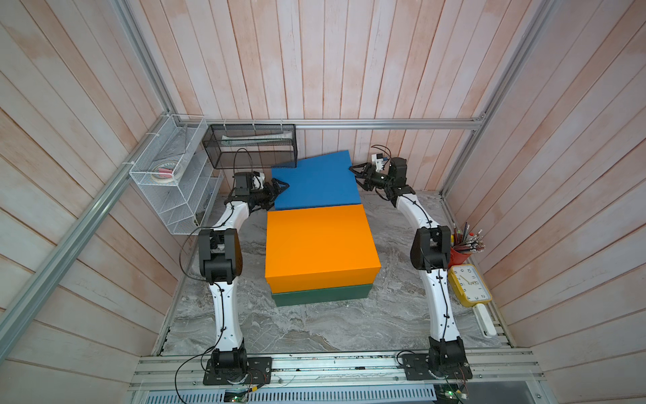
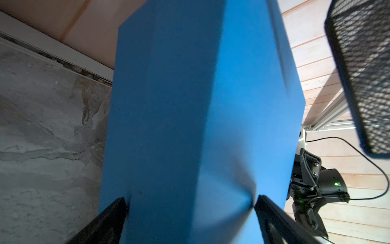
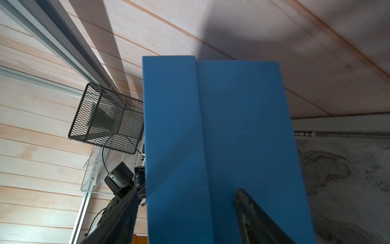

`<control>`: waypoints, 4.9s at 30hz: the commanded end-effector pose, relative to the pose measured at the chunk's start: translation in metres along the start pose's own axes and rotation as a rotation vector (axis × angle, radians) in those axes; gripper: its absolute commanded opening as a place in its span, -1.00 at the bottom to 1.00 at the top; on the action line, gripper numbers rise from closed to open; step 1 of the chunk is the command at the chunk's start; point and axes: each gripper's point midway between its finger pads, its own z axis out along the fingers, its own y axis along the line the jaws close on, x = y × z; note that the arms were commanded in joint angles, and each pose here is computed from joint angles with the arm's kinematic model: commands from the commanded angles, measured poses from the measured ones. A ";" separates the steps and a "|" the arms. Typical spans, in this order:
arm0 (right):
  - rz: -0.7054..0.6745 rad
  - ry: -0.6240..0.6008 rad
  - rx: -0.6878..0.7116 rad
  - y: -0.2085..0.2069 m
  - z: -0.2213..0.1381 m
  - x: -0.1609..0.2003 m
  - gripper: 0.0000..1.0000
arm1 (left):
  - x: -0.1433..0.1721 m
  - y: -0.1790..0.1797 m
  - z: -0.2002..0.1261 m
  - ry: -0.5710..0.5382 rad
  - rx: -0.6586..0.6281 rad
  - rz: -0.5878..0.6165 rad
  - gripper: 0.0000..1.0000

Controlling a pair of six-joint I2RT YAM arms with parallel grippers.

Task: Stack the shoeboxes
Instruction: Pick up the shoebox from the center of the board.

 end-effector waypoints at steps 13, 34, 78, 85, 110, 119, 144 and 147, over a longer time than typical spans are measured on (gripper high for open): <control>0.025 0.140 -0.048 0.032 0.010 0.039 0.40 | 0.001 -0.087 -0.036 0.011 0.140 0.068 0.95; 0.043 0.182 -0.032 0.041 0.009 0.056 0.15 | 0.025 -0.078 -0.040 0.068 0.128 -0.005 0.88; 0.123 0.220 -0.103 0.066 -0.009 0.107 0.11 | 0.064 -0.090 -0.052 0.110 0.140 -0.064 0.83; 0.109 0.216 -0.109 0.069 -0.013 0.110 0.10 | 0.067 -0.096 -0.054 0.107 0.139 -0.050 0.83; 0.026 0.234 -0.161 0.101 -0.022 0.123 0.10 | 0.082 -0.120 -0.068 0.086 0.115 0.057 0.82; 0.031 0.244 -0.160 0.098 -0.025 0.130 0.10 | 0.085 -0.121 -0.068 0.089 0.115 0.063 0.82; 0.041 0.196 -0.140 0.081 -0.040 0.120 0.10 | 0.096 -0.150 -0.036 0.171 0.128 0.162 0.82; 0.042 0.193 -0.149 0.081 -0.043 0.118 0.10 | 0.100 -0.156 -0.028 0.190 0.131 0.174 0.82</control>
